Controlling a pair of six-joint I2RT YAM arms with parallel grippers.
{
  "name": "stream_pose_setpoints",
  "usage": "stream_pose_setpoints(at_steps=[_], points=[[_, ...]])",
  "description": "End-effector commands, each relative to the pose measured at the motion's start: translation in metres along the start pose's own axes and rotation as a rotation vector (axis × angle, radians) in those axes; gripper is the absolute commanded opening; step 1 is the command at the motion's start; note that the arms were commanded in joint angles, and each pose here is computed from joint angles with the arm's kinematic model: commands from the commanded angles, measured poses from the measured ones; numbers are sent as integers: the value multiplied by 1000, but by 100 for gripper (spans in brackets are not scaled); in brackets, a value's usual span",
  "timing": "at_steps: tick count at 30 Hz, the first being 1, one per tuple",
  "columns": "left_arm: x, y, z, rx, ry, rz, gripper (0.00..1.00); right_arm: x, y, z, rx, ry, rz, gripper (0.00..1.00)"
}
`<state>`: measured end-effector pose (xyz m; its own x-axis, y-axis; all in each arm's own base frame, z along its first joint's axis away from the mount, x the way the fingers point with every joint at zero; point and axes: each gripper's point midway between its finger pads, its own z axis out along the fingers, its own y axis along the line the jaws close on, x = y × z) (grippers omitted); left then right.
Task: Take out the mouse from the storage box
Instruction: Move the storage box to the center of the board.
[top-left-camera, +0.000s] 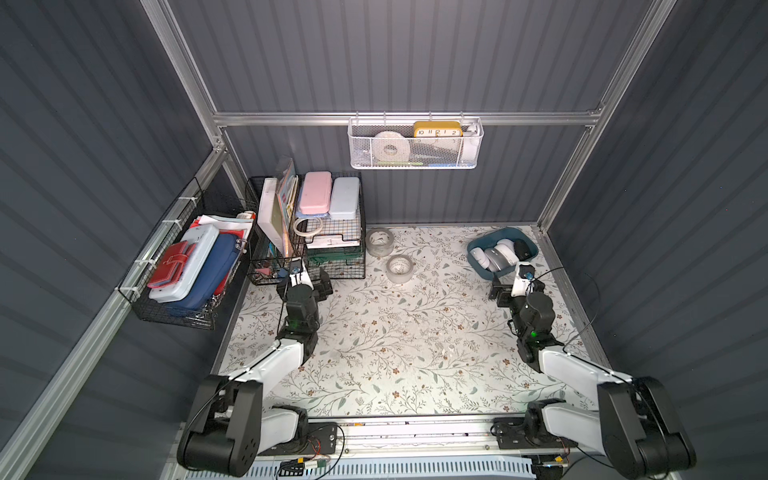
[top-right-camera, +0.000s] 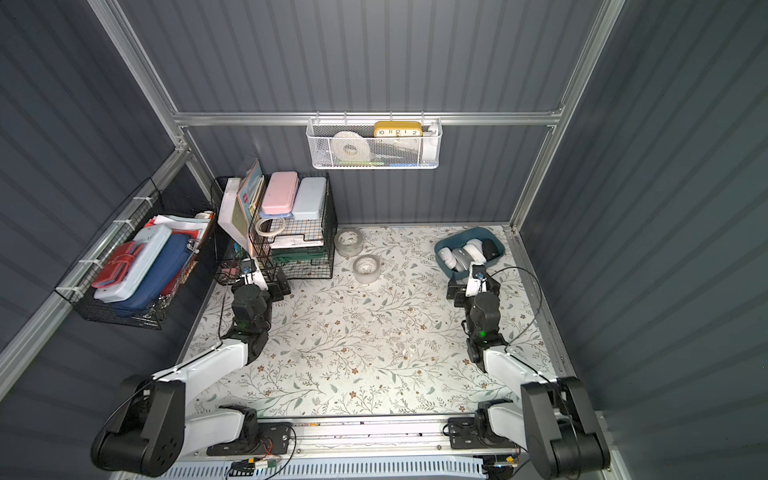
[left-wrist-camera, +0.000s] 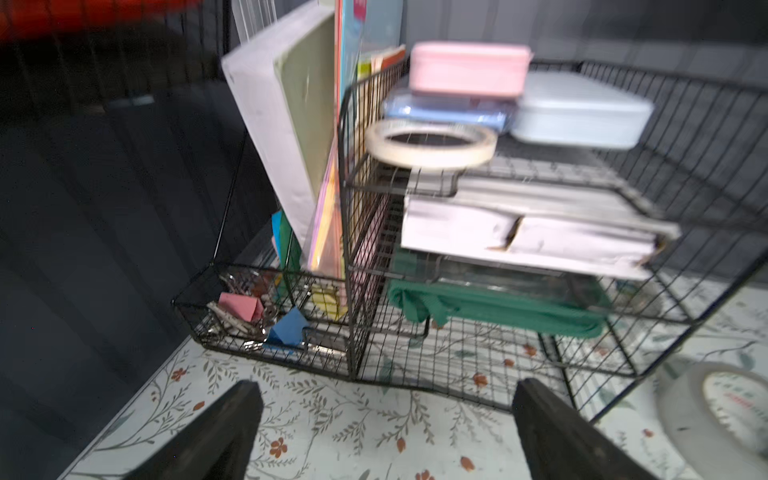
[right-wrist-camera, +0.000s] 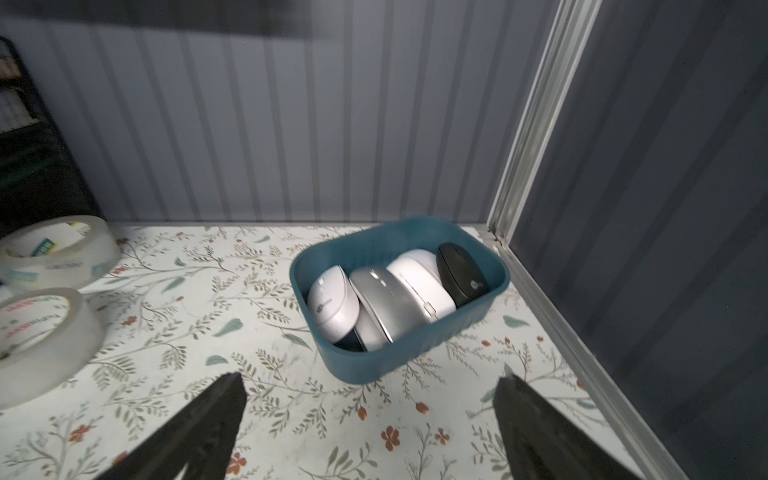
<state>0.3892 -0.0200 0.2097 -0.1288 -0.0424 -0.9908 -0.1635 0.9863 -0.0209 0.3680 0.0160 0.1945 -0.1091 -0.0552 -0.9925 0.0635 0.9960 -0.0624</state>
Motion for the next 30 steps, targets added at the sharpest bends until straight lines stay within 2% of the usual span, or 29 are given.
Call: stream_pose_setpoints(at_steps=[1,4,6,8,10,12,16,21,23,30], points=[[-12,-3,-10,12,83,-128,99,-20,13,-13,-62,34,0,99],[-33,-7,-24,40,120,-245,99,-49,14,-31,-96,25,107,99],[-46,-5,-35,39,154,-322,99,-61,4,-43,-57,50,209,99],[-54,-4,-45,32,196,-389,99,-66,-15,-53,39,79,319,99],[-56,-1,-54,16,253,-416,99,-67,-28,-59,92,95,398,99],[-53,0,-60,2,318,-402,99,-71,-26,-57,54,107,424,99],[-45,-9,-60,22,406,-399,99,-67,-22,-36,48,211,397,99],[-42,-43,-59,207,468,-378,100,-50,-20,4,98,423,283,99],[-36,-48,-57,232,494,-338,99,-36,-15,21,96,514,243,99],[-10,-73,-64,370,601,-316,100,-3,2,68,63,696,193,99]])
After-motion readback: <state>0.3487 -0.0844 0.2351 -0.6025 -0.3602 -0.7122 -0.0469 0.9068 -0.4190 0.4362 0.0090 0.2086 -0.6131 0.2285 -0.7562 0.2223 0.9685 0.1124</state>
